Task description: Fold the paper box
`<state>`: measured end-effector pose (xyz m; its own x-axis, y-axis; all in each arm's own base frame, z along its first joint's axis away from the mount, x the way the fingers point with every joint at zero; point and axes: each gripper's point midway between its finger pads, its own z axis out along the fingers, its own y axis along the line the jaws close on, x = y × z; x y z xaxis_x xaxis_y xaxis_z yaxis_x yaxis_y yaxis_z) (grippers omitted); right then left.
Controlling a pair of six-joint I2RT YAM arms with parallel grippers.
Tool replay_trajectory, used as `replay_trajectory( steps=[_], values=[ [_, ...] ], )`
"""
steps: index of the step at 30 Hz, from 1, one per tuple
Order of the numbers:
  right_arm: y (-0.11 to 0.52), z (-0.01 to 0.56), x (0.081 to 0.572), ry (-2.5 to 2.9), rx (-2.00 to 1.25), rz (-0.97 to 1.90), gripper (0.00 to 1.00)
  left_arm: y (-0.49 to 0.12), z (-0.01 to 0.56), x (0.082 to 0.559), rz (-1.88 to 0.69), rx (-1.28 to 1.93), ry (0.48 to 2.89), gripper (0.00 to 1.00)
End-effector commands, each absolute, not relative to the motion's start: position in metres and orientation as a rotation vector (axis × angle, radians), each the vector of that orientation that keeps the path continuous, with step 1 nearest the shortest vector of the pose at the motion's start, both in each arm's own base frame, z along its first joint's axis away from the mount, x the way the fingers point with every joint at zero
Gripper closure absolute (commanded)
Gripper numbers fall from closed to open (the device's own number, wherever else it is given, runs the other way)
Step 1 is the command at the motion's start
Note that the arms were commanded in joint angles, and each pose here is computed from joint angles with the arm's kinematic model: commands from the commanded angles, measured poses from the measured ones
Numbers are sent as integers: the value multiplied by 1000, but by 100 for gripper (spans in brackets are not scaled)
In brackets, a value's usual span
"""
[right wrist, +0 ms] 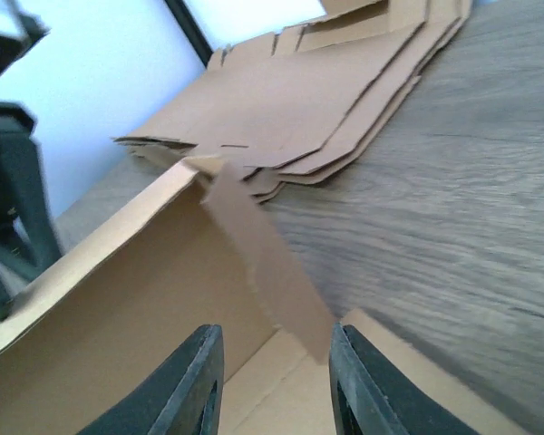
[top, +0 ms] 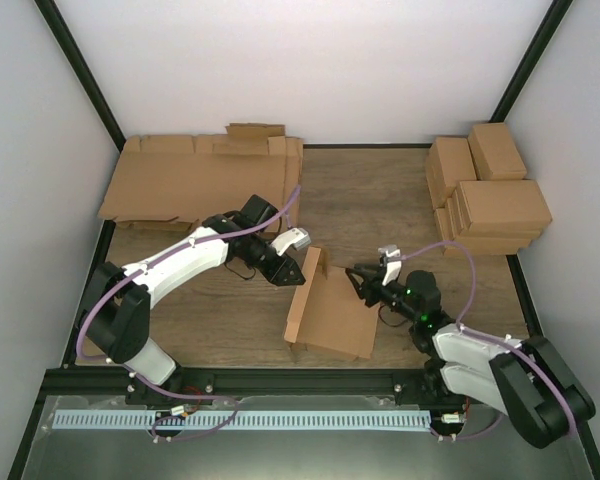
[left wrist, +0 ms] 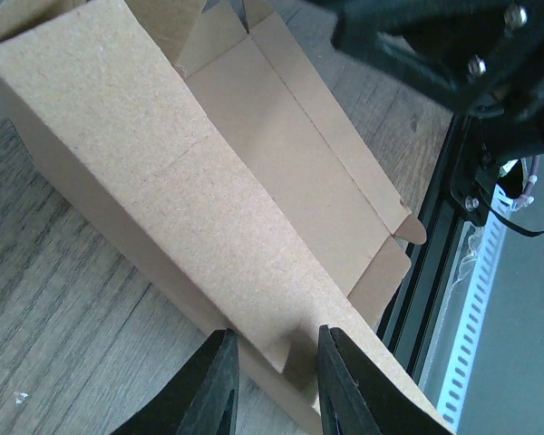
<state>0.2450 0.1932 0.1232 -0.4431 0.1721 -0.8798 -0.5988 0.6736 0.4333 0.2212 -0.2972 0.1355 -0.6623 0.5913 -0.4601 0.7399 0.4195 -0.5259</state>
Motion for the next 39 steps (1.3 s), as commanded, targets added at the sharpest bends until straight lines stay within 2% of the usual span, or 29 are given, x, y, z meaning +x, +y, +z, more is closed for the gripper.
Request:
replay_trajectory(
  steps=[1,6,15,23,31,39],
  values=[
    [186,141,270,1814,-329,984,66,-293,123,223,-1014,1185,2520,74],
    [191,126,306,1887,-430,984,67,-294,122,224,-1007,1185,2518,74],
    [217,103,323,1912,-568,1005,64,-295,120,226,-1006,1186,2526,74],
    [243,89,314,1926,-678,964,62,-298,121,228,-1012,1186,2517,75],
    [256,87,305,1897,-759,954,50,-299,122,229,-1002,1203,2510,75],
    [261,89,308,1879,-786,948,50,-300,121,228,-1019,1227,2497,75]
  ],
)
